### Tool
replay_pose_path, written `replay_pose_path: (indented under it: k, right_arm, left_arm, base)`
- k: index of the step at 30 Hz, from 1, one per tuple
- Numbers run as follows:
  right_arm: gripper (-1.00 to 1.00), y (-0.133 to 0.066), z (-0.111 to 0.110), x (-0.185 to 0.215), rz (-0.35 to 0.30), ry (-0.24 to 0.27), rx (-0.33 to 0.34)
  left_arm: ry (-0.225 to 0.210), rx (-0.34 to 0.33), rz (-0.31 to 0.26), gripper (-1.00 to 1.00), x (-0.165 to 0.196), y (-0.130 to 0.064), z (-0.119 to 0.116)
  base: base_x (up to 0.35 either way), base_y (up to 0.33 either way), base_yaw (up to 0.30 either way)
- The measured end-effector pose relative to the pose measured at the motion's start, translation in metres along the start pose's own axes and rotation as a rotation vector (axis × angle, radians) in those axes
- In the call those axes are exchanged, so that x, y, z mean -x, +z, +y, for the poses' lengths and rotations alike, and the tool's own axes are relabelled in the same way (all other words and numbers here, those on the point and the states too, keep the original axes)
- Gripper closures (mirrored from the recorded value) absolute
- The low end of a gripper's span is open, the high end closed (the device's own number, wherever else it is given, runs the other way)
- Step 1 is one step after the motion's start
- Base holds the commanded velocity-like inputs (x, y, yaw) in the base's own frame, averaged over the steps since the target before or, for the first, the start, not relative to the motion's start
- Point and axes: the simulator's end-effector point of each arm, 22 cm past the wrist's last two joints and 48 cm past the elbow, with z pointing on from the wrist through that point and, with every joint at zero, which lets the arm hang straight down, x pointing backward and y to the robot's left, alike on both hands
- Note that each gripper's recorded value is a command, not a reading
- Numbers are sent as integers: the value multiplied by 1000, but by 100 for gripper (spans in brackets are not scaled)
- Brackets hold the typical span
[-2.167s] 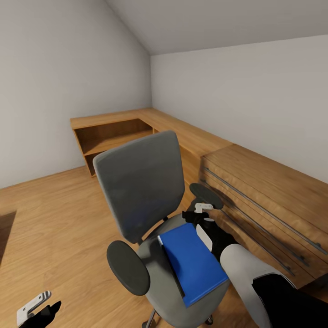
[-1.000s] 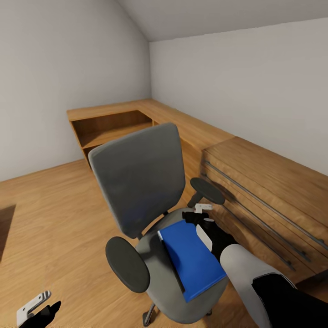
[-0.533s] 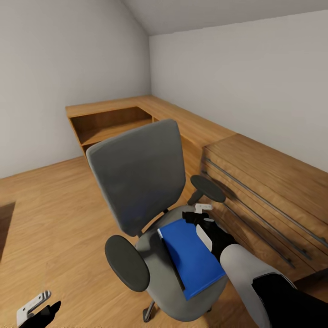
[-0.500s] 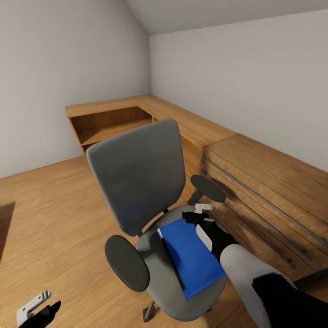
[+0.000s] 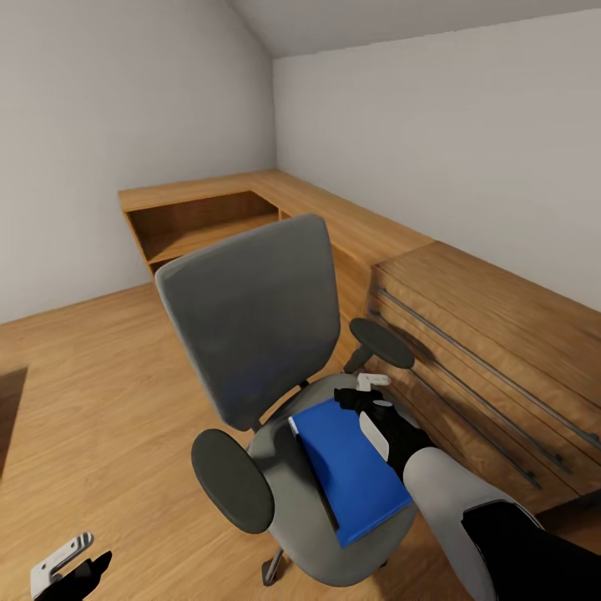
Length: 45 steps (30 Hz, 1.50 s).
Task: In the bedroom, organize the workspace by keeping the computer under the desk, ensuring the monitor is on the desk, placing the keyboard on the desk next to the monitor, placing the mouse on the desk next to the keyboard, moving the folder from the swivel chair onto the desk next to the mouse, stacking the notebook on top of the folder with the pen on top of the notebook, and positioning the swivel chair next to the desk.
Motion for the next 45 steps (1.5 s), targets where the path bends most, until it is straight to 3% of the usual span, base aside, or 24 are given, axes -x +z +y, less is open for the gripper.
replay_pose_path:
  k: [26, 45]
  right_arm:
    - [-100, 0, 0, -5, 18, -12, -2]
    - [-100, 0, 0, 0, 8, -11, -1]
  left_arm:
    - [-2, 0, -2, -100, 1, 0, 1]
    - [-17, 9, -9, -100, 4, 0, 6]
  base:
    - [-46, 0, 0]
    - [-134, 0, 0]
